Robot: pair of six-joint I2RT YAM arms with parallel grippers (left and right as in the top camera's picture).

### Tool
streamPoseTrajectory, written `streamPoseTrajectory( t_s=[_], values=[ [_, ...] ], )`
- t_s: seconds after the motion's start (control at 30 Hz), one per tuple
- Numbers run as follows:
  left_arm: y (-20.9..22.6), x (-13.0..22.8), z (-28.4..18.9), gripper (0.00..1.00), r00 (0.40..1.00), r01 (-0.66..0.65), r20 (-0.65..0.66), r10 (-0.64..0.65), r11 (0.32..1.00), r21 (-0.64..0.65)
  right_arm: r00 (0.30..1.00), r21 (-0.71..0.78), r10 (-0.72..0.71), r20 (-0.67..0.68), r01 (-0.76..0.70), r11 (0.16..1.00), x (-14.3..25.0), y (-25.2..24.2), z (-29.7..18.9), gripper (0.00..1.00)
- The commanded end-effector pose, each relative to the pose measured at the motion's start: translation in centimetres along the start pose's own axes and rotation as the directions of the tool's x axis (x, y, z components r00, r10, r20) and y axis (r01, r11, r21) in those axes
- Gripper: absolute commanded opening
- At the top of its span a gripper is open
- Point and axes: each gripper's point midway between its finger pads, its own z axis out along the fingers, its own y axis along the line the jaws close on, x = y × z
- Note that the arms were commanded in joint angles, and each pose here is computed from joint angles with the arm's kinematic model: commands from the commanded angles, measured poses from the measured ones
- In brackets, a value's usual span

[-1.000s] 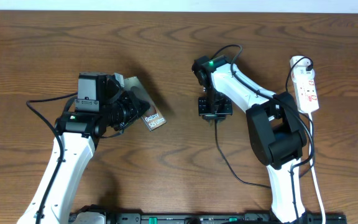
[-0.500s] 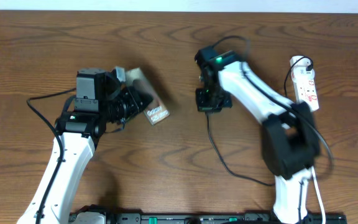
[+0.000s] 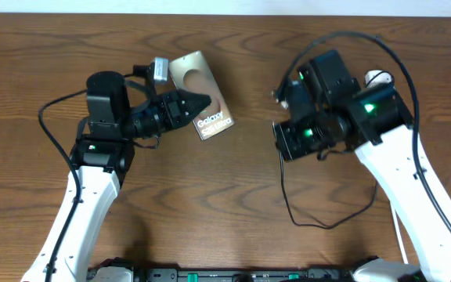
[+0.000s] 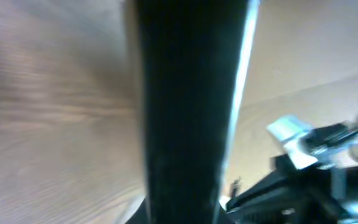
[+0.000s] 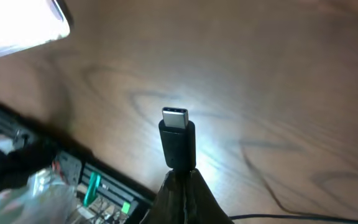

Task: Plug charger to phone and switch on socket
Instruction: 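Align the plug with the phone's bottom port using the right gripper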

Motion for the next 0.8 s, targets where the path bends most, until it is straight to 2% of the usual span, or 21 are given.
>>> streamPoseTrajectory(
  t_s=[0.0, 0.23, 0.5, 0.77],
  values=[
    [-2.7, 0.4, -0.4, 0.08, 0.999, 0.002, -0.053, 0.005, 0.994, 0.114, 0.996, -0.073, -0.081, -0.021, 0.079, 0.994, 2.6, 1.4, 0.8, 0.01],
    [-3.1, 1.0, 0.0, 0.08, 0.997, -0.002, -0.071, 0.011, 0.992, 0.123, 0.986, -0.182, -0.168, 0.024, 0.169, 0.969, 3.8, 4.3, 3.1, 0.01],
    [-4.2, 2.6, 1.2, 0.07, 0.992, -0.009, -0.125, 0.028, 0.989, 0.149, 0.95, -0.077, -0.295, 0.105, 0.303, 0.95, 2.5, 5.9, 4.1, 0.01],
    [-4.2, 2.7, 1.2, 0.07, 0.991, -0.011, -0.127, 0.031, 0.989, 0.15, 0.945, -0.075, -0.306, 0.119, 0.316, 0.946, 2.3, 6.2, 4.1, 0.01]
  ],
)
